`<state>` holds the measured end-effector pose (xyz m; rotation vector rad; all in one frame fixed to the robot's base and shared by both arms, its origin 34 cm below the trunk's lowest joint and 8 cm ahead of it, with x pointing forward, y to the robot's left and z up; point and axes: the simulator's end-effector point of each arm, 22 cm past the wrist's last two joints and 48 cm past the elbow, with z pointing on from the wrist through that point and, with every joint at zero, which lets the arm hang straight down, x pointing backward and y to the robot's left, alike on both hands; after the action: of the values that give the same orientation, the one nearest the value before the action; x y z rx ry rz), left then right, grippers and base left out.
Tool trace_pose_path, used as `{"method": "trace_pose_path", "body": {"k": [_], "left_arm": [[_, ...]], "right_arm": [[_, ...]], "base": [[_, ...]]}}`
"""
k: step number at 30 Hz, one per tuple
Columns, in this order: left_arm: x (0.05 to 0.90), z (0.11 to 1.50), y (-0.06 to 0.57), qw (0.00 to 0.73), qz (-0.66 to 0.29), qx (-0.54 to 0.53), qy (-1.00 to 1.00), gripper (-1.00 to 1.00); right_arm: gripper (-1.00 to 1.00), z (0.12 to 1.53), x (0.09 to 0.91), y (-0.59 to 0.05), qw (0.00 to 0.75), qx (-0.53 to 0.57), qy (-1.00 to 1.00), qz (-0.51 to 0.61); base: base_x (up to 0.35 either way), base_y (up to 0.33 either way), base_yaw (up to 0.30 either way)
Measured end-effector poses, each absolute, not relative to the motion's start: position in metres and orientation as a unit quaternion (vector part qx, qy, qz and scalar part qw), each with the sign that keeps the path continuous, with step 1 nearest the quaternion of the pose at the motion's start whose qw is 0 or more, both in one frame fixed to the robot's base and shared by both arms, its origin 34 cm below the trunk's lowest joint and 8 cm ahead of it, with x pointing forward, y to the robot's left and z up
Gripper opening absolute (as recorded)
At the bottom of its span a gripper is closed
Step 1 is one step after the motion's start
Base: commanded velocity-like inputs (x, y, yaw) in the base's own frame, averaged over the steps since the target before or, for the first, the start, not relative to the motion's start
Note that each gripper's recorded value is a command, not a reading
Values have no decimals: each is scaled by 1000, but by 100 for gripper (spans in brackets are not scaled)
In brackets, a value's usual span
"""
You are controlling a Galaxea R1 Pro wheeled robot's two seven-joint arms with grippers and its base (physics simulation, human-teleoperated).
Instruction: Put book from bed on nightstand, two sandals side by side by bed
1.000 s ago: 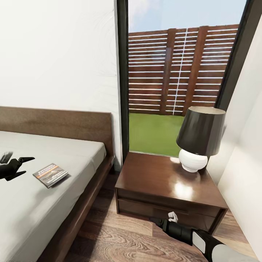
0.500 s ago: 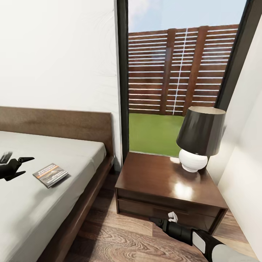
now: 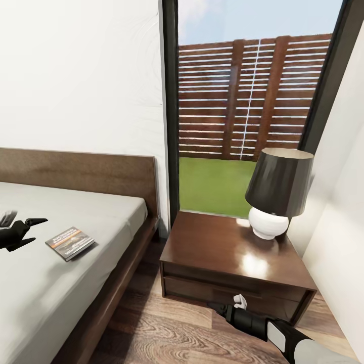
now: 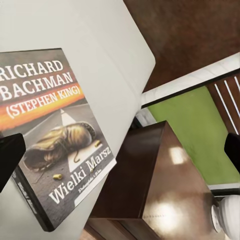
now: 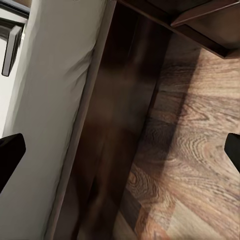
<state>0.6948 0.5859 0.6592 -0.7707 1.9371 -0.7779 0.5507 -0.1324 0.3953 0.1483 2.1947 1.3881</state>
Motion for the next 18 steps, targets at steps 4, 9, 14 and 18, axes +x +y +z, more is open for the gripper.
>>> {"method": "trace_pose_path", "body": {"k": [4,9,14,18], "left_arm": [[695,659,586,442,-313,-311,781,100],[695,659,586,442,-313,-311,781,100],[695,659,586,442,-312,-310,782,100],[694,659,586,442,-312,-310,782,100]], "right_arm": [[100,395,551,-132,267,55,813,514],[100,395,551,-132,267,55,813,514],[100,396,551,-132,267,55,813,514],[100,396,551,-132,268,55,813,514]], "base": [[80,36,0],[125,90,0],[148,113,0],[154,83,0]]}}
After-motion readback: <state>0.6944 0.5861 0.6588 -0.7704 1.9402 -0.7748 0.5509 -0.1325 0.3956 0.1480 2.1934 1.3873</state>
